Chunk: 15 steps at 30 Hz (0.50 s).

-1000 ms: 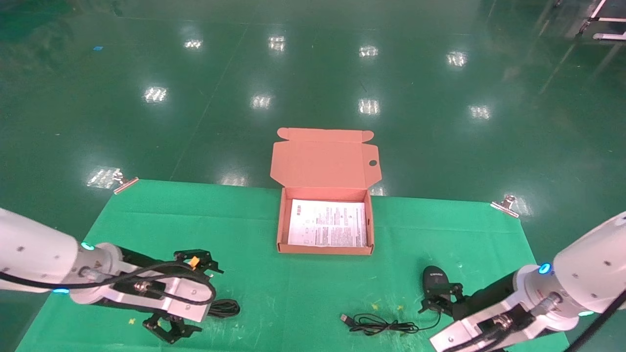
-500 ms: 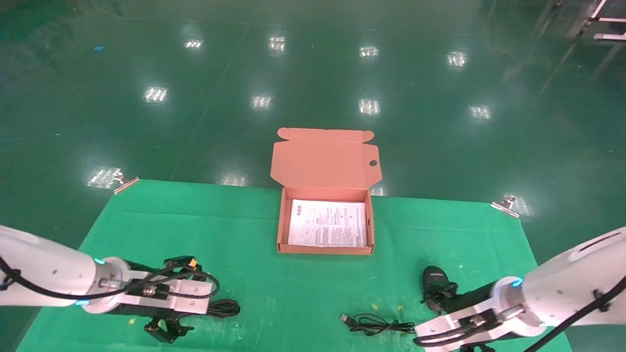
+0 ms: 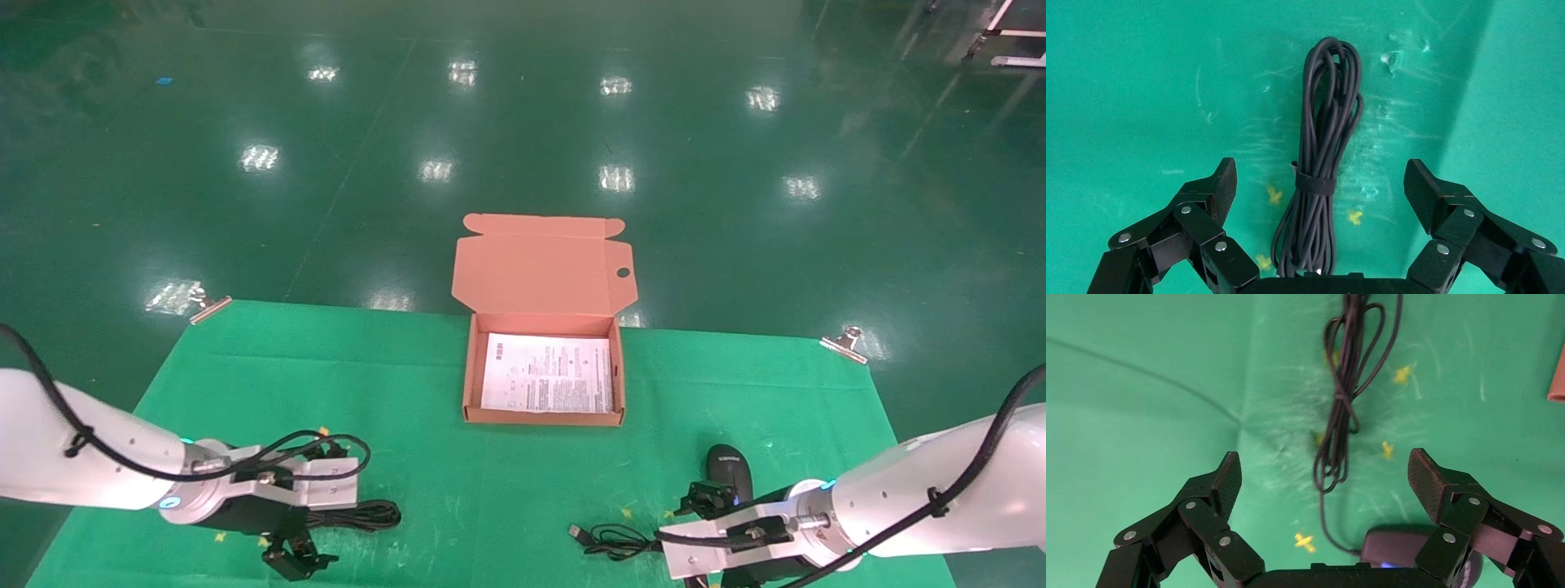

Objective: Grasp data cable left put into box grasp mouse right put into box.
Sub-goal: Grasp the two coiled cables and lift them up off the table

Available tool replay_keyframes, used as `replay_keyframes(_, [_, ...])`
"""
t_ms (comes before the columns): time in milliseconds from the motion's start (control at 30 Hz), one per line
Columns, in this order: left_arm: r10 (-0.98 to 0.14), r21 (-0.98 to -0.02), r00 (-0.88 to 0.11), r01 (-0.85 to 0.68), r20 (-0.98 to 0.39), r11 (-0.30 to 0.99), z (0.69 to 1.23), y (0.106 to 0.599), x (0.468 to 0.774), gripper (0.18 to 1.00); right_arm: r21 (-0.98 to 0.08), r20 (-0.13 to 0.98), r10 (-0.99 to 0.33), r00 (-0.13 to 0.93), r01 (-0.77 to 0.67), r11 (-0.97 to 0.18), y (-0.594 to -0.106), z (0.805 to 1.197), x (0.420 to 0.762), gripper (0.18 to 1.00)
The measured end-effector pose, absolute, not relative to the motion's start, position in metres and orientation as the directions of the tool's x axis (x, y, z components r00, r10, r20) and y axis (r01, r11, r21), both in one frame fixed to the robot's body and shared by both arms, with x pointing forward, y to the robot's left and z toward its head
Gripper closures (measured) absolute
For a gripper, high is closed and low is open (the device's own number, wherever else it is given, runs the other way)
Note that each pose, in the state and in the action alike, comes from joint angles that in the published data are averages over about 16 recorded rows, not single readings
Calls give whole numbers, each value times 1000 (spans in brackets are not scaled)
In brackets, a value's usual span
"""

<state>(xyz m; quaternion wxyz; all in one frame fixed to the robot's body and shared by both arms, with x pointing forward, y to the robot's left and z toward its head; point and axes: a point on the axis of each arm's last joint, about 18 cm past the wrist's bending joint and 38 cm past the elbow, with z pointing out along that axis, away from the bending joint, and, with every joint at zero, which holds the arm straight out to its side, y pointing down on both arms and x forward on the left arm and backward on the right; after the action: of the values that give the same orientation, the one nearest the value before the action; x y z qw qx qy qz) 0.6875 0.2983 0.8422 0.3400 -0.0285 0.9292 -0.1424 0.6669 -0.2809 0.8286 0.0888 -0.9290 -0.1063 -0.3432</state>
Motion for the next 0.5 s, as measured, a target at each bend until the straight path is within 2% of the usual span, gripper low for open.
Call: replay_keyframes(500, [-168,-287,-772,20,-613,958,832,306,703,184,-72,689,150,709,273,-959,-274,816,689,179])
